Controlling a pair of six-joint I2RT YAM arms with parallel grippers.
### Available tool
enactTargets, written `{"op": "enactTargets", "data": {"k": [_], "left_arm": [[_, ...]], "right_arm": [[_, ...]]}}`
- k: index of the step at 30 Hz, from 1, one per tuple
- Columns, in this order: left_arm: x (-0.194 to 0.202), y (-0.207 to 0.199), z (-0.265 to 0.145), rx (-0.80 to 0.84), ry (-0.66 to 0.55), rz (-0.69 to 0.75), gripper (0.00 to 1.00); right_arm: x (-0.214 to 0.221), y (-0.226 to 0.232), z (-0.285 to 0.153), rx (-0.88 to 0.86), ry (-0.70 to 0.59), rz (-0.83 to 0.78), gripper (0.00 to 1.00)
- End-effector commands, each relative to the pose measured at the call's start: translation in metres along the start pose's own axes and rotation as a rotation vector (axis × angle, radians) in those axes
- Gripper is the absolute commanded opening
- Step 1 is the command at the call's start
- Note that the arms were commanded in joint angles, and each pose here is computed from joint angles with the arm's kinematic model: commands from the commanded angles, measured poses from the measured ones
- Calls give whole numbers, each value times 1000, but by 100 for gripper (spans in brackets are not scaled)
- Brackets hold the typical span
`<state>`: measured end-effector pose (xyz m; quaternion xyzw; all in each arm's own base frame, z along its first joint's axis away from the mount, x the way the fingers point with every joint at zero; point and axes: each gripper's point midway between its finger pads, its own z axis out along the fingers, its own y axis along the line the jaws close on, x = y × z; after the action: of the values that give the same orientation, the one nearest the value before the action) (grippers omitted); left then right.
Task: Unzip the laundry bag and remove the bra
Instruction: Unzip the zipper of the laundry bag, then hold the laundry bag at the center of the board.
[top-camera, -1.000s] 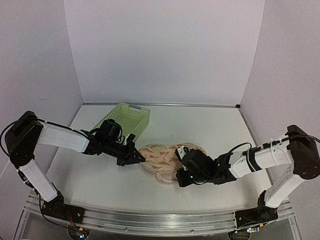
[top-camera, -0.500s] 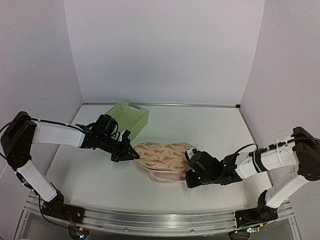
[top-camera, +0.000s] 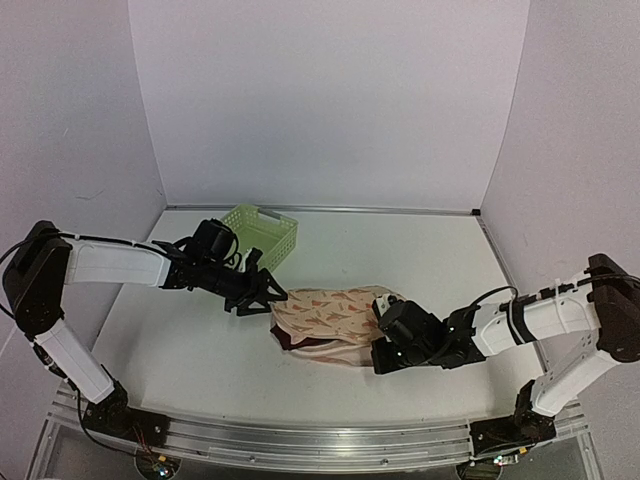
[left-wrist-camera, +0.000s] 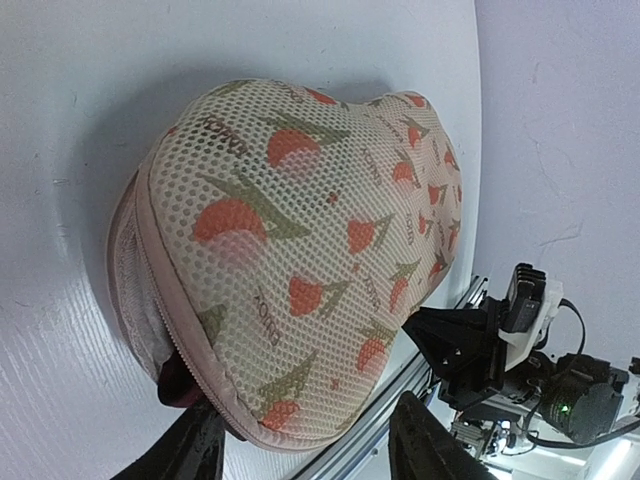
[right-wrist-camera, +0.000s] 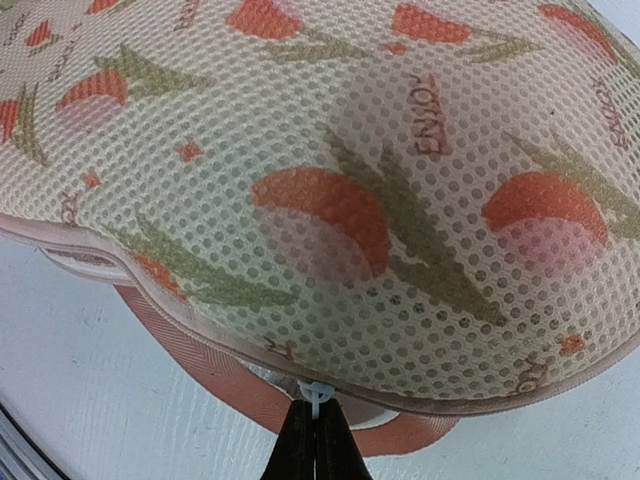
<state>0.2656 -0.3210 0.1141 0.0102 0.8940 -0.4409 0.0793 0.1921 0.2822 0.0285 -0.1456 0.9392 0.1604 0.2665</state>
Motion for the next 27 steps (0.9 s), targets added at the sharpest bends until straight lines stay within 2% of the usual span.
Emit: {"op": "enactTargets", "data": {"k": [1, 14, 20, 27], "left_arm": [[-10, -16, -11, 2, -48, 34, 57], [45, -42, -11, -10, -33, -1, 67], [50, -50, -7, 4, -33, -4, 71], [49, -46, 17, 63, -32, -60, 76]], "right_arm": [[-17, 17, -4, -66, -41, 63, 0], [-25, 55, 10, -198, -23, 109, 0], [-34, 84, 14, -250, -38, 122, 0], [-46, 109, 17, -274, -66, 105, 0]]}}
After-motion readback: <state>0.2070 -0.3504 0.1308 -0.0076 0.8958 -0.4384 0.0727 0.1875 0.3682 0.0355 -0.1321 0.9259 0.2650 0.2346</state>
